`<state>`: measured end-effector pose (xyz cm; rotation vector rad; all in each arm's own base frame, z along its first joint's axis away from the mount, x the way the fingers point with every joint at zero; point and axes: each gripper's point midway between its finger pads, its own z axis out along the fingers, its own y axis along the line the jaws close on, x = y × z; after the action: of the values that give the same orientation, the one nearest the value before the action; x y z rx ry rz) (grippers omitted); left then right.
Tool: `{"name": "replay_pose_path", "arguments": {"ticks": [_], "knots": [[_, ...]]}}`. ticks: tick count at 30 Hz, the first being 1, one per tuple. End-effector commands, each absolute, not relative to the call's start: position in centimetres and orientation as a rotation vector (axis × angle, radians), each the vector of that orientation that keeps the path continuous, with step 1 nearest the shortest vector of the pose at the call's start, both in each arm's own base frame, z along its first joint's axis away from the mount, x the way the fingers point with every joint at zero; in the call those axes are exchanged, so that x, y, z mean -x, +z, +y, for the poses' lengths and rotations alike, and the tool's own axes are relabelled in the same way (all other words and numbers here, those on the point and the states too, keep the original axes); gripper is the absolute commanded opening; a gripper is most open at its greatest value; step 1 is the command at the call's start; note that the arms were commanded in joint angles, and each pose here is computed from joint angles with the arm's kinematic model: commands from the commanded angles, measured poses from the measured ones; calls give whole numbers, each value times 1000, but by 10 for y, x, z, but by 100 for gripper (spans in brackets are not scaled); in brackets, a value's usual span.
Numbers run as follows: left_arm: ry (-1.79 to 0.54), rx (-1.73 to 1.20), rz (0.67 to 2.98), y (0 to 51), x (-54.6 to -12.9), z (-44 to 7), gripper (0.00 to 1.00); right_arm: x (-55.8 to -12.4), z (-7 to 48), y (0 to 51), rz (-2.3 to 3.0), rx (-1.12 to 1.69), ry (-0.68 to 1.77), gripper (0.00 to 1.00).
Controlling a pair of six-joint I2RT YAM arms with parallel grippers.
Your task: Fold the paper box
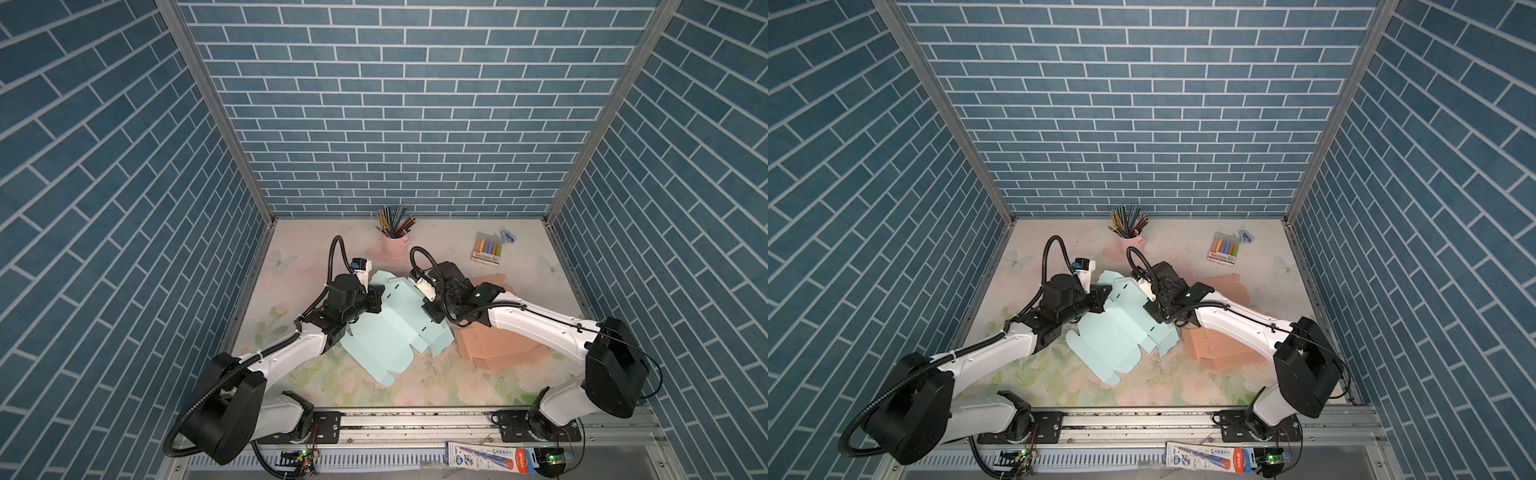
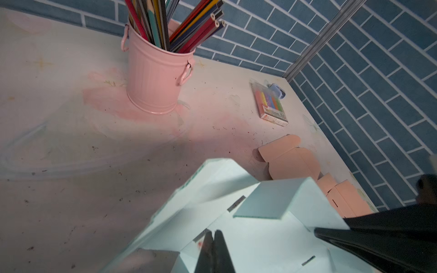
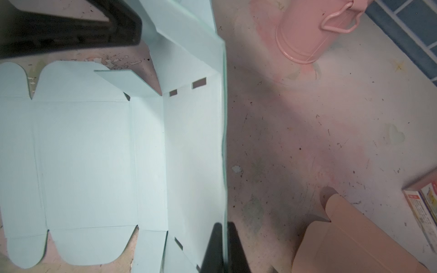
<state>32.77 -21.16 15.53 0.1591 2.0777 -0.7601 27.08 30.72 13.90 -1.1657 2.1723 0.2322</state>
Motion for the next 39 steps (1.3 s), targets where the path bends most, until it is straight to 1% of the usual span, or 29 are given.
{"name": "replay_pose_path", "arguments": {"ticks": [1, 10, 21, 28, 34, 39], "knots": [[-748, -140, 2067, 161, -326, -208, 0, -269, 304, 133, 2154, 1220, 121, 2], [-726, -122, 2043, 168, -326, -202, 0, -264, 308, 123, 2127, 1274, -21, 1], [-750, -153, 2065, 155, -317, -207, 0, -258, 326, 134, 2045, 1316, -38, 1], [-793, -158, 2072, 145, -303, -212, 0, -259, 330, 135, 2016, 1332, -107, 0], [-814, -147, 2084, 134, -291, -208, 0, -260, 330, 135, 1969, 1346, -220, 0], [-777, -140, 2065, 142, -286, -198, 0, -259, 330, 138, 1872, 1368, -355, 0]]}}
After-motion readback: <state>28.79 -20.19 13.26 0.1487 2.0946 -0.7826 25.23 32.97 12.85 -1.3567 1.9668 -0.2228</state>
